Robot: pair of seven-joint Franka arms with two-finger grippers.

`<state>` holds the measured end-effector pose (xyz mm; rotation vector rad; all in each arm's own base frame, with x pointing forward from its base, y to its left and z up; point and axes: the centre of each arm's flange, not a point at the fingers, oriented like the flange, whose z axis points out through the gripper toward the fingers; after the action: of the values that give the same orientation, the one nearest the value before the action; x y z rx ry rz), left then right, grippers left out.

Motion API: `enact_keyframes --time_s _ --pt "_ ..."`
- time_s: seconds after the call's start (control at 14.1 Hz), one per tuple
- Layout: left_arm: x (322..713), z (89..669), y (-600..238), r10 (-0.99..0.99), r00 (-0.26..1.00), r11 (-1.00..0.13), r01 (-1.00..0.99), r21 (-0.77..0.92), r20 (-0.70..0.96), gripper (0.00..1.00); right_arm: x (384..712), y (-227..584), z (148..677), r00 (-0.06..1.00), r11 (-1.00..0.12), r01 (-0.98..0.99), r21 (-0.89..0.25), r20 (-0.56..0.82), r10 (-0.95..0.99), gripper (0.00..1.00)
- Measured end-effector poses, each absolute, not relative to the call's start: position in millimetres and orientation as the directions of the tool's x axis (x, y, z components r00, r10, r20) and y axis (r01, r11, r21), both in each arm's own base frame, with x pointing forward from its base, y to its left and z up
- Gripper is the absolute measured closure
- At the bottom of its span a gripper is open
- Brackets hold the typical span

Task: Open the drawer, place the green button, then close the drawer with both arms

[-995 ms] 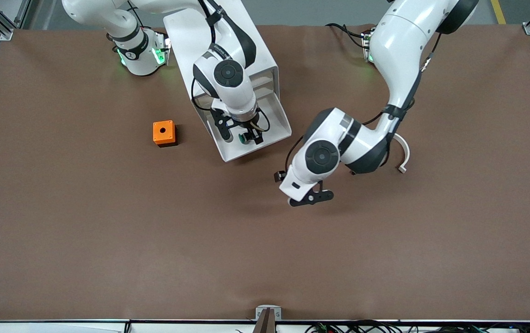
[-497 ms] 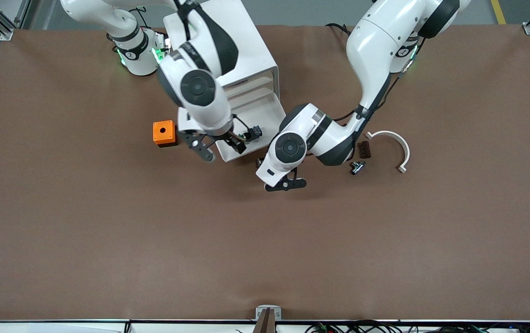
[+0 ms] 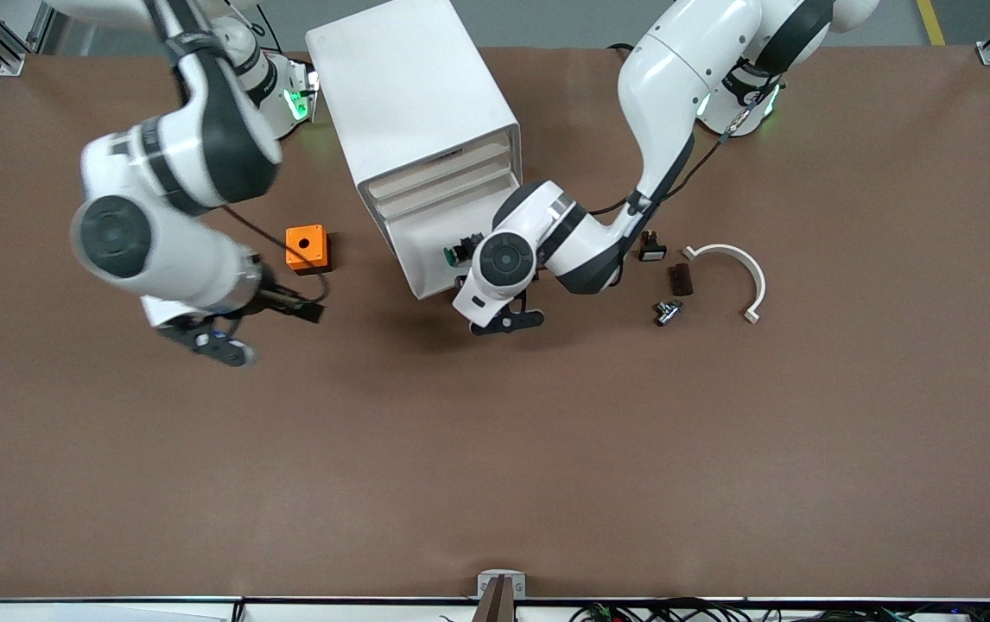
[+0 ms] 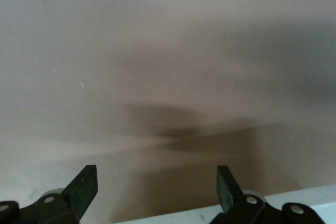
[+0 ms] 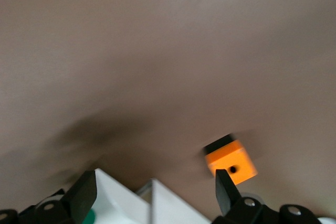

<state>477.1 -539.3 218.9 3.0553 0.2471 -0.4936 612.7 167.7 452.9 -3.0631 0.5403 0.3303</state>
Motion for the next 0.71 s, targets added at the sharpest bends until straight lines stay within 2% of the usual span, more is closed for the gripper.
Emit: enact_keyframes --time_s 0.28,0.71 --pt "442.9 216.2 -565.5 0.204 0.916 -0.977 0.212 -0.013 -0.346 0.0 628.1 56.6 471.3 0.959 -0.987 -0.161 0.002 -0.237 -0.156 0.0" --pt "385.6 211.3 -600.2 0.257 0.876 -0.965 0.259 -0.05 -0.408 0.0 623.6 -30.5 474.5 0.96 -0.999 -0.034 -0.012 -0.28 -0.029 0.0"
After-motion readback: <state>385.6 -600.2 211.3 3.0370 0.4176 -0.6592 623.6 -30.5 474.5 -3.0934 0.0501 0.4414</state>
